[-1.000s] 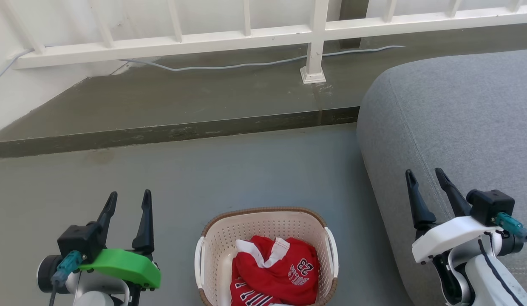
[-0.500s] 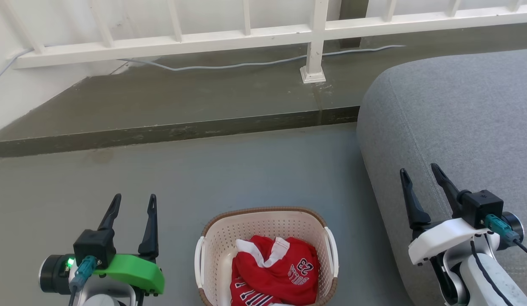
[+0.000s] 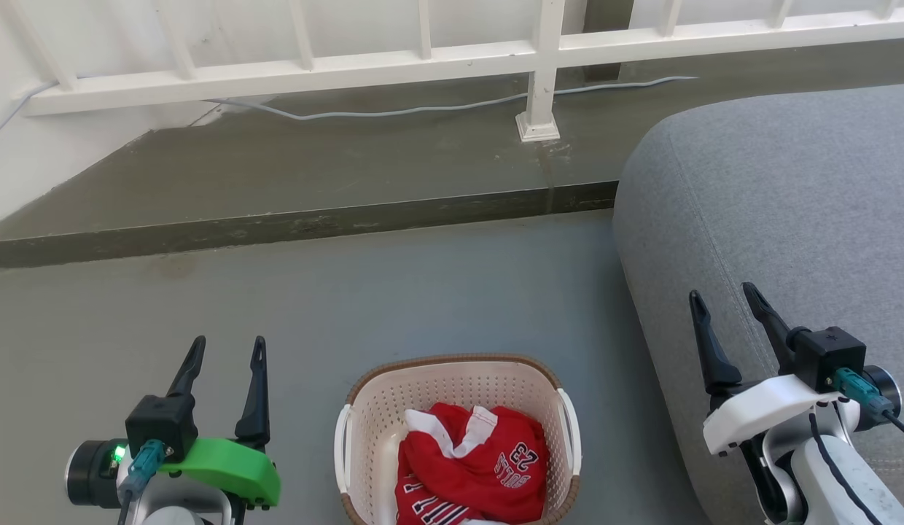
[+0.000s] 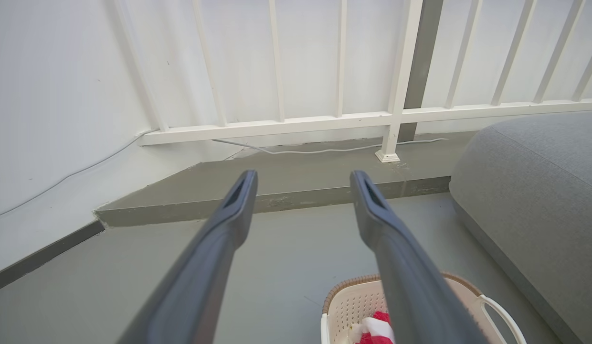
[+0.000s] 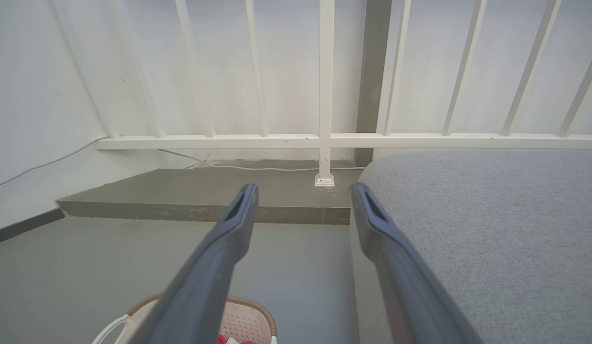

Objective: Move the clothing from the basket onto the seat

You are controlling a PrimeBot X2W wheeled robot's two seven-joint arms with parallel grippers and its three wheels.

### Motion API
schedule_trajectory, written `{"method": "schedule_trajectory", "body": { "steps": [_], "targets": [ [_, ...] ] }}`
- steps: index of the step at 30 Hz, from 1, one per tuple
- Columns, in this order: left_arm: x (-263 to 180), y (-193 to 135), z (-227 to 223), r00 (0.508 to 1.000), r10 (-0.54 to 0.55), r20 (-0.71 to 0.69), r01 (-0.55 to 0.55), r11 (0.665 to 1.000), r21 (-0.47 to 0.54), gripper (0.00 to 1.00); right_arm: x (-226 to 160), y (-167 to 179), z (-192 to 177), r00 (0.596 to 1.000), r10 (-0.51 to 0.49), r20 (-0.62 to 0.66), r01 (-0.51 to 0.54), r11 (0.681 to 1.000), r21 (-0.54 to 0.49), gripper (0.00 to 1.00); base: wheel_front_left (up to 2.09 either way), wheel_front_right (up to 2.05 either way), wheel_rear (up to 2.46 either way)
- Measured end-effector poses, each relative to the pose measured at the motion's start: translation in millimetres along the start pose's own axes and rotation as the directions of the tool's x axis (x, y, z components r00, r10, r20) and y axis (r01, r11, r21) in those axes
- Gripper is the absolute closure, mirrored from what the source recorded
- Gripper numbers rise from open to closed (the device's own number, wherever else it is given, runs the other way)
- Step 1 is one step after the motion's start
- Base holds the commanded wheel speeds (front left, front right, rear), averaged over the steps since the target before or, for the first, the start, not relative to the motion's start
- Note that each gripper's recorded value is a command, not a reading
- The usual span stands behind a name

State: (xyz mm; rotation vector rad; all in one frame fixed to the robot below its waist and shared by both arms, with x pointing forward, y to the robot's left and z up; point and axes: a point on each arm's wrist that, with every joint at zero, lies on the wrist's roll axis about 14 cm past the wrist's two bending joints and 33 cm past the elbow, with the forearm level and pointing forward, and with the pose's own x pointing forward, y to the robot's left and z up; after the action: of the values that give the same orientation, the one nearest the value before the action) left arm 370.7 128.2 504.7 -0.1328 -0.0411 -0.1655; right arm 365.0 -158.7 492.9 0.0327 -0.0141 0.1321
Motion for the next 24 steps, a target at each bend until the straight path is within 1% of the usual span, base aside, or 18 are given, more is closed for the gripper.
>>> {"method": "schedule_trajectory", "body": {
  "steps": [15,24],
  "targets": [
    [2,2,-6,1.000,0.006,-0.018,-0.006,1.000,-0.002,0.00,2,0,-4,1.000,0.002,-0.011,-0.002,1.000,0.003,0.00,0.00,0.00,0.00],
    [17,-12,-22,0.997,-0.043,-0.061,0.042,0.999,-0.021,0.00,17,-15,5,0.999,-0.039,0.018,0.039,0.999,0.008,0.00,0.00,0.00,0.00]
  ]
}}
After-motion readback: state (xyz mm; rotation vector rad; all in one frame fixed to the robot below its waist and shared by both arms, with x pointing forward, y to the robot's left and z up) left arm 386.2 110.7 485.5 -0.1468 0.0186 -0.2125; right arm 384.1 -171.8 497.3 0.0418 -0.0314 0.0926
